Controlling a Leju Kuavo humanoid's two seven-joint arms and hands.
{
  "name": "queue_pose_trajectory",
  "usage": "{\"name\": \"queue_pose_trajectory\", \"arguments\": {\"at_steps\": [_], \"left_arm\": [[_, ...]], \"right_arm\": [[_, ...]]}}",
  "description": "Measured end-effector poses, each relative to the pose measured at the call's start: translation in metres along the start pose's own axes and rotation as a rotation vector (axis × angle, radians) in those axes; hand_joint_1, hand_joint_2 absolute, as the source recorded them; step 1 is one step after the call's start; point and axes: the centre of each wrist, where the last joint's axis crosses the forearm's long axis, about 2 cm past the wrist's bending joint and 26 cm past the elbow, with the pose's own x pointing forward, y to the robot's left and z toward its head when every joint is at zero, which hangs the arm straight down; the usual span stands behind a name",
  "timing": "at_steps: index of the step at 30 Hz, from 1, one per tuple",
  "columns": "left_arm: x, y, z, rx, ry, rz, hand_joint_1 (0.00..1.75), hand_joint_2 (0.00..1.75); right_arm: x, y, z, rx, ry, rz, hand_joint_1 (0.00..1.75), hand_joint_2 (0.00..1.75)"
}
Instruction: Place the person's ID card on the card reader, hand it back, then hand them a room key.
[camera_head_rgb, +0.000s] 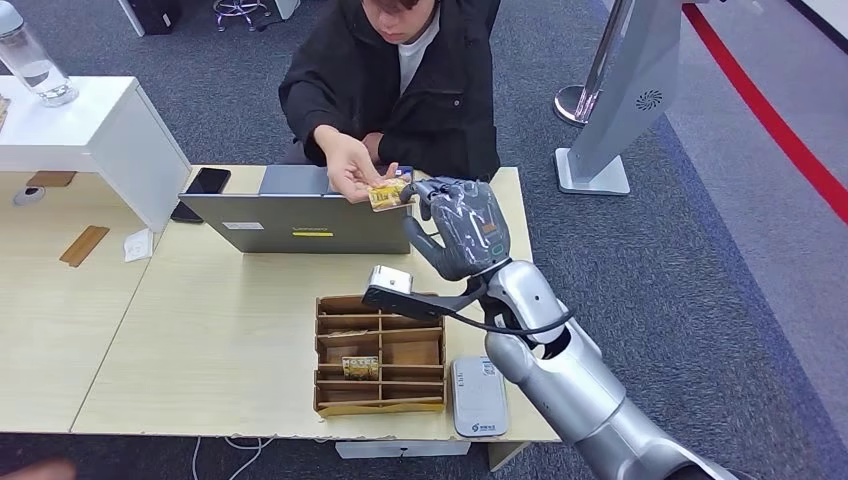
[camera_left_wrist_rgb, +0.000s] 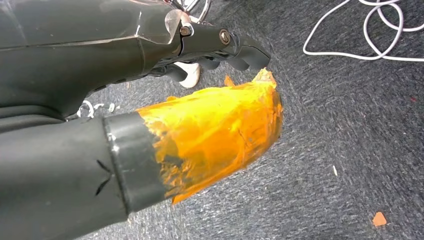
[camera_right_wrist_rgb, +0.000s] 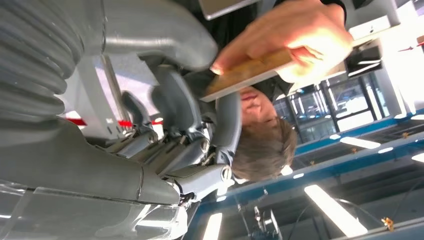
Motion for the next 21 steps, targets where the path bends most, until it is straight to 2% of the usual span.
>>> {"name": "queue_pose_trajectory", "arguments": {"at_steps": [8,12,21], "left_arm": [[-0.002,-0.001,0.000,0.001,0.000,-0.001,0.00,0.00],[-0.004,-0.001,0.001,0.003,-0.005,-0.002,0.00,0.00],[-0.011,-0.003,0.002,0.007,0.000,-0.004,0.00,0.00]], "right_arm": [[0.011,0.003,0.010,-0.029,-0.043,-0.068,0.00,1.75],[0.020,0.000,0.014,-0.055,-0.066,-0.092,0.00,0.00],[0.029,0.000,0.029,-0.098,-0.085,-0.148,0.00,0.00]]}}
